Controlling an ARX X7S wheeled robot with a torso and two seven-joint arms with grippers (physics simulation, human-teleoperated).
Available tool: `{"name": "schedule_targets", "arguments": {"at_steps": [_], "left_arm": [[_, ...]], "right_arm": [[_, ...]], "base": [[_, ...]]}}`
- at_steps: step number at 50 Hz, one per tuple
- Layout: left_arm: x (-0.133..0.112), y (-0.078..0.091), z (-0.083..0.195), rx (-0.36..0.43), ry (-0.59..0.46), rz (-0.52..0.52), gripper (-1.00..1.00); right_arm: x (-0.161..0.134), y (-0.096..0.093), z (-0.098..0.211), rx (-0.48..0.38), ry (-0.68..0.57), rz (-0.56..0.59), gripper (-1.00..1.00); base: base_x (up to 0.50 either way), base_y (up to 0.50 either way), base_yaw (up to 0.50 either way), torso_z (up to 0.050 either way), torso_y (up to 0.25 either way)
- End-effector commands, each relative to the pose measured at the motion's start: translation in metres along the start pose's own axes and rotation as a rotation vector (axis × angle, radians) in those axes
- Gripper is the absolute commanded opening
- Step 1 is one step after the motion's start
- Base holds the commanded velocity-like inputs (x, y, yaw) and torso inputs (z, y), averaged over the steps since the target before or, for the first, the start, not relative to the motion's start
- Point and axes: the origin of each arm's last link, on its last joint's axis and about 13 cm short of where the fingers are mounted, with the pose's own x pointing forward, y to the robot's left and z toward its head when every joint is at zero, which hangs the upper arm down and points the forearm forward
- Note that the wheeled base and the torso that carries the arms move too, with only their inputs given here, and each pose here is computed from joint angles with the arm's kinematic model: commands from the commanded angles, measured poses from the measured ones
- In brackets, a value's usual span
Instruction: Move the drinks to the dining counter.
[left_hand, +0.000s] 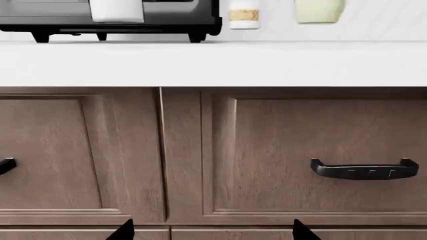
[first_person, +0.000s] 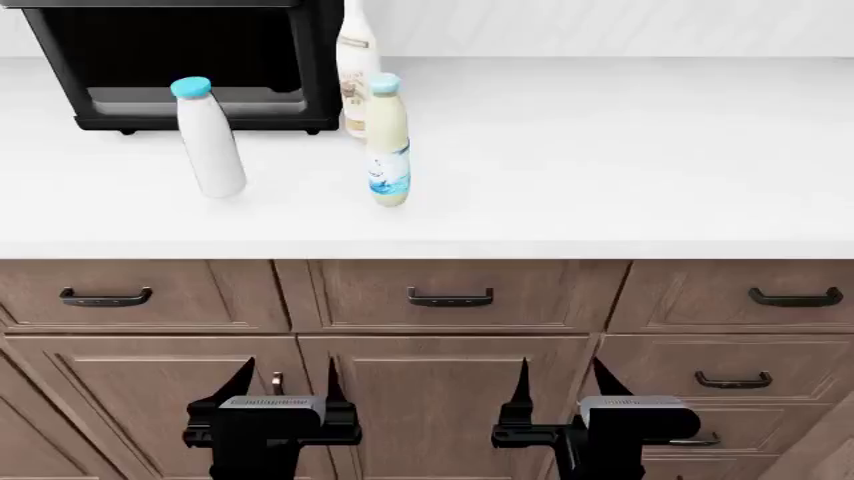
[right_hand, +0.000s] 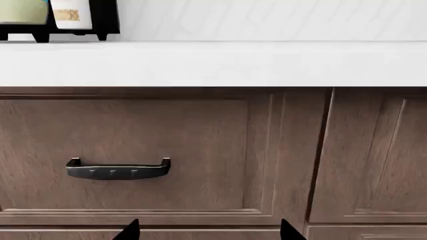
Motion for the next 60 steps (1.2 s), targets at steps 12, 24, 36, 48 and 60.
{"name": "schedule_targets", "arguments": {"at_steps": [12, 24, 36, 48, 60], "left_arm": [[-0.001, -0.002, 0.001, 0.036, 0.023, -0.018, 1.0], [-0.004, 0.021, 0.098, 0.078, -0.12, -0.053, 1.0], [-0.001, 0.053, 0.156, 0.063, -0.136, -0.052, 1.0], [0.033, 0.069, 0.22, 0.122, -0.148, -0.076, 1.0], [0.03, 0.072, 0.235, 0.142, -0.171, -0.063, 1.0]], "right_arm": [[0.0, -0.002, 0.006, 0.048, 0.014, -0.007, 1.0], [-0.024, -0.017, 0.092, 0.053, -0.075, 0.069, 1.0], [-0.016, -0.028, 0.162, 0.07, -0.112, 0.155, 1.0], [-0.005, -0.047, 0.249, -0.037, -0.225, 0.048, 1.0], [-0.028, -0.041, 0.265, -0.039, -0.274, 0.035, 1.0]], "base": [[0.0, 0.0, 0.0, 0.0, 0.0], [0.0, 0.0, 0.0, 0.0, 0.0], [0.0, 0.0, 0.0, 0.0, 0.0], [0.0, 0.0, 0.0, 0.0, 0.0], [0.07, 0.2, 0.0, 0.0, 0.0]]}}
